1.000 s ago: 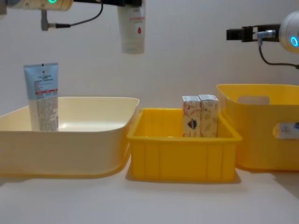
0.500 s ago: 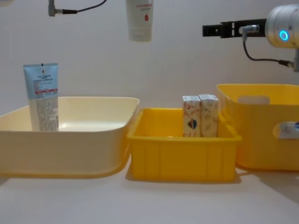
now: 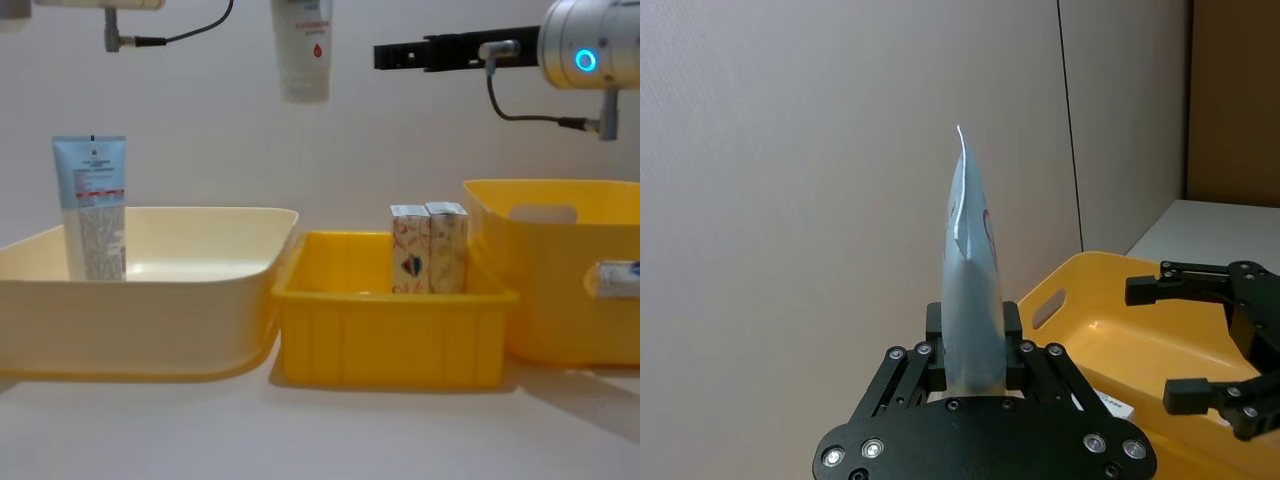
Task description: Bimanual collaborative sorting of washing and personal care products
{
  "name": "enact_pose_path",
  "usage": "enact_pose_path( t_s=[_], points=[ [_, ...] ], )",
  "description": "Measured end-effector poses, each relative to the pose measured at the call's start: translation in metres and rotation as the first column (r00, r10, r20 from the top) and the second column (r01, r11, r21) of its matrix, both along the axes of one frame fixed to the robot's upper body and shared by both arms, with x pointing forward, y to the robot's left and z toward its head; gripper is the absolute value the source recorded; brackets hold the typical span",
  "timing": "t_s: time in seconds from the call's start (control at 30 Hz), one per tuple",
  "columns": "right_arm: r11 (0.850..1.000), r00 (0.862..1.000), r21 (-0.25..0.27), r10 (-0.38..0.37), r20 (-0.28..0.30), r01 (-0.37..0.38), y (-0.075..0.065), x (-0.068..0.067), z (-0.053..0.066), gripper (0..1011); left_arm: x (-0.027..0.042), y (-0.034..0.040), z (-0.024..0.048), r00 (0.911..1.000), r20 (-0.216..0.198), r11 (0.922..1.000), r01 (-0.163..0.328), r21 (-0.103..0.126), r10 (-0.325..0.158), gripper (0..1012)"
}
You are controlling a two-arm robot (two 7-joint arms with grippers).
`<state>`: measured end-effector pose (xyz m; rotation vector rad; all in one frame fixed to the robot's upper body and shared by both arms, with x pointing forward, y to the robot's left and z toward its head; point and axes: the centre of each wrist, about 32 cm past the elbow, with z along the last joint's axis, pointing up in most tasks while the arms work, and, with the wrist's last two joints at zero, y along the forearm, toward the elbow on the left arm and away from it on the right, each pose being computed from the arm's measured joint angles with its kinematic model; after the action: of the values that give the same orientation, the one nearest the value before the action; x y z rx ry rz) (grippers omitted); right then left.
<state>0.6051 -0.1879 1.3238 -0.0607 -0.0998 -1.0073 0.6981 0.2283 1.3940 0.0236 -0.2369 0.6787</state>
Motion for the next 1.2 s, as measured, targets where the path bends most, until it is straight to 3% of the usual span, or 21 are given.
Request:
enact_pose_path(
  t_s=[0.13,0.37,0.57,0.83,1.2],
  points=[
    [0.997,0.997,-0.002,0.075,-0.005,-0.075,0.001,0.004,0.004,1001,-0.0008,0.0021,-0.004,1.0,-0.009,1.0,0.002,-0.006,-0.002,292],
    [0.985,0.985,-0.005,0.173,-0.012,-0.173,0.0,0.01,0.006,1001,-0.0007,0.0011,-0.0038,0.9999,-0.012,0.9999,0.008,-0.013,-0.008,292],
    [0.982,0.982,-0.015,0.189,-0.012,-0.189,0.001,0.011,0.006,1001,0.001,-0.0025,-0.0016,0.9994,-0.028,0.9996,0.022,-0.02,-0.023,292],
    [0.988,0.988,-0.038,0.151,-0.013,-0.151,0.005,0.009,0.002,1001,0.003,-0.0088,0.0037,0.9967,-0.057,0.9982,0.058,-0.018,-0.059,292],
    [0.997,1.0,-0.068,0.025,-0.01,-0.026,0.02,0.005,-0.005,1001,0.0013,-0.0157,0.0089,0.9903,-0.093,0.9946,0.102,-0.014,-0.103,292]
  ],
)
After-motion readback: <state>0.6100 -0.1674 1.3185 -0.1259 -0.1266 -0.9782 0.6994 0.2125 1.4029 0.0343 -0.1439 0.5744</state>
